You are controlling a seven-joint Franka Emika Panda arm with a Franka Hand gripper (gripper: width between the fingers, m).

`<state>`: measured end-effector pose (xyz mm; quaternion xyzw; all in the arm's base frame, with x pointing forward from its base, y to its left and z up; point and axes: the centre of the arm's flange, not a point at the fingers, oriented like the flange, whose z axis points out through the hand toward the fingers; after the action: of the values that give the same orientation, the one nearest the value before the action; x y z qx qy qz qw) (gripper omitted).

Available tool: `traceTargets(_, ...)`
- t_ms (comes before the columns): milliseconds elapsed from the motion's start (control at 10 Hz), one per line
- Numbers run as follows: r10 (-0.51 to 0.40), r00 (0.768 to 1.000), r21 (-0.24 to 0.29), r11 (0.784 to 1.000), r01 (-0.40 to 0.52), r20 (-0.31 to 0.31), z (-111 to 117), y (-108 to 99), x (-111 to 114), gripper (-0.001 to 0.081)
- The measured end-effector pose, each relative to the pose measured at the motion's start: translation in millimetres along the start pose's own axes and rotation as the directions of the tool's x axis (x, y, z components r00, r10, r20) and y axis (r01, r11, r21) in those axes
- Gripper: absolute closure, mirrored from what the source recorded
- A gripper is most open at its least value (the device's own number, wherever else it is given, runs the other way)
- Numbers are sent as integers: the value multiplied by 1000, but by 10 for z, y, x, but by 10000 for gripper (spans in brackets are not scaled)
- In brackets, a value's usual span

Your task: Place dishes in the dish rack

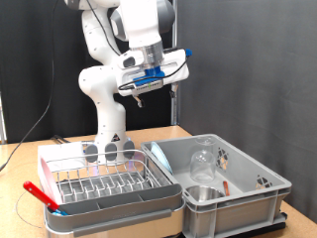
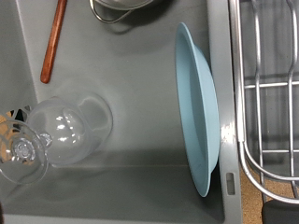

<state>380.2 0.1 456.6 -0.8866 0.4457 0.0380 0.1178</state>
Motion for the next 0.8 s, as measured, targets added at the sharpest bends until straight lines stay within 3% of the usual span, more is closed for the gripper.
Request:
traceTargets(300, -57, 998, -5, 998, 57, 26, 65, 43, -16, -2)
traceTargets(600, -76, 994, -79, 993, 82, 76, 367, 113, -45, -2)
traceTargets(800, -75, 996, -86, 993, 80, 57, 580, 106, -22, -2)
